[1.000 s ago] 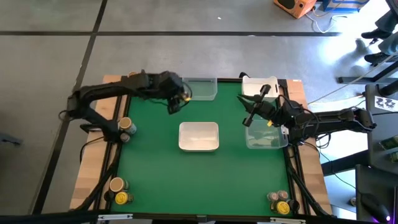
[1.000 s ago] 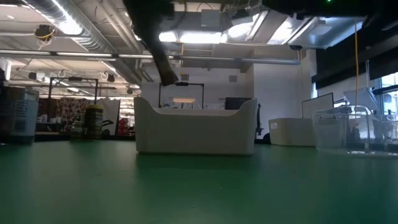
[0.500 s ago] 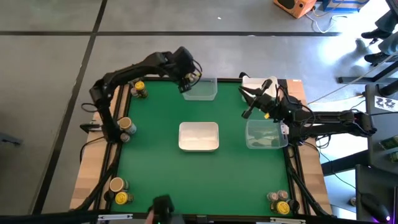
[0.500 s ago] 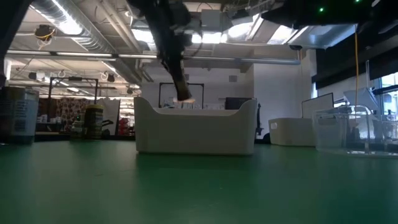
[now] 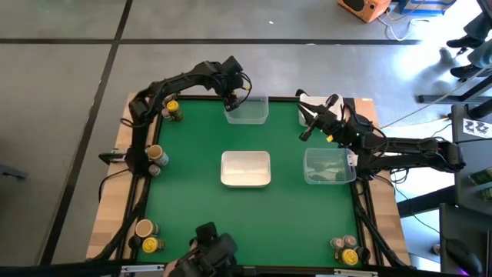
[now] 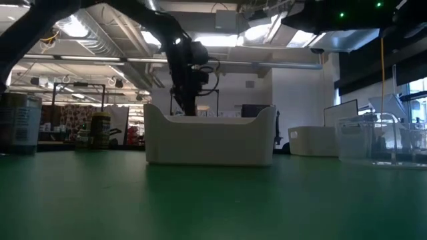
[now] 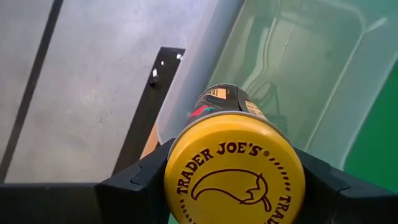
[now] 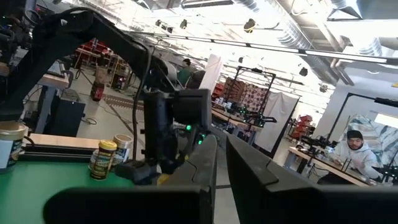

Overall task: Sort spices by type
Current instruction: Put the middle yellow seasoning bottle into the top transparent bin, then put the top yellow seasoning bottle into the top transparent bin

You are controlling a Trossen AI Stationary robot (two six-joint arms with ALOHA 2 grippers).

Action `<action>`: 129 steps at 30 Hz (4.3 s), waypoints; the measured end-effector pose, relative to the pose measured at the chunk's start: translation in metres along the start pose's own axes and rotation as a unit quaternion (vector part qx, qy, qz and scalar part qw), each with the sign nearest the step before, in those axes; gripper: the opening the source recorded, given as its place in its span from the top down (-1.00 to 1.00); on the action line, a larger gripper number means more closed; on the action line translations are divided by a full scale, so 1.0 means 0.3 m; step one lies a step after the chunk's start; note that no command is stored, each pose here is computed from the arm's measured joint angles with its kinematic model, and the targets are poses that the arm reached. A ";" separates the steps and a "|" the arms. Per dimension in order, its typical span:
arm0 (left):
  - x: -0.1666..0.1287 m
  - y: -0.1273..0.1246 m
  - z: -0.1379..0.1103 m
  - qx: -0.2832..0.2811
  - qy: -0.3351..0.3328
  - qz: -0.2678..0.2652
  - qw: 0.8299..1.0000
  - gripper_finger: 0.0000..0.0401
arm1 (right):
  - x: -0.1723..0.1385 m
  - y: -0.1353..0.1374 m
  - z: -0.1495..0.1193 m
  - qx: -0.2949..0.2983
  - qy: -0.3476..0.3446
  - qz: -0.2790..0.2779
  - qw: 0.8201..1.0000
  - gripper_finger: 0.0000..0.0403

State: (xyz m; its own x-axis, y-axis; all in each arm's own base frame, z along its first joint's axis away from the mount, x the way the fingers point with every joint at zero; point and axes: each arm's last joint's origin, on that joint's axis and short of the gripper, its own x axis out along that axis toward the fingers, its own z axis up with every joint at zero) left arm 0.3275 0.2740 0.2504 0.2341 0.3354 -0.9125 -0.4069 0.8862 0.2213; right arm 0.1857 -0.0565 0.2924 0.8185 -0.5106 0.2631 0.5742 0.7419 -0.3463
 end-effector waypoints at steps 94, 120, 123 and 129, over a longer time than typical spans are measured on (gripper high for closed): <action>-0.249 0.049 -0.016 -0.035 0.023 0.003 0.999 -0.47 | 0.024 0.019 -0.023 -0.016 0.008 -0.002 1.000 0.81; -0.524 -0.009 -0.330 -0.157 0.083 0.099 0.979 -0.47 | 0.024 0.019 -0.023 -0.016 0.008 -0.001 1.000 0.81; -0.493 -0.017 -0.350 -0.172 0.110 0.108 0.973 -0.47 | 0.024 0.019 -0.023 -0.016 0.008 -0.001 1.000 0.81; -0.420 -0.030 -0.367 -0.150 0.129 0.112 0.974 -0.47 | 0.024 0.019 -0.023 -0.015 0.008 -0.001 1.000 0.81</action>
State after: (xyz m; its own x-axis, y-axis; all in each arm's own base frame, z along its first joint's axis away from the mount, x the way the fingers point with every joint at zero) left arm 0.2044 0.1886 0.3255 -0.1033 0.3838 -0.9176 -0.6708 0.6543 0.3492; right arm 0.1951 -0.0588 0.2862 0.8170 -0.5197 0.2500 0.5766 0.7268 -0.3732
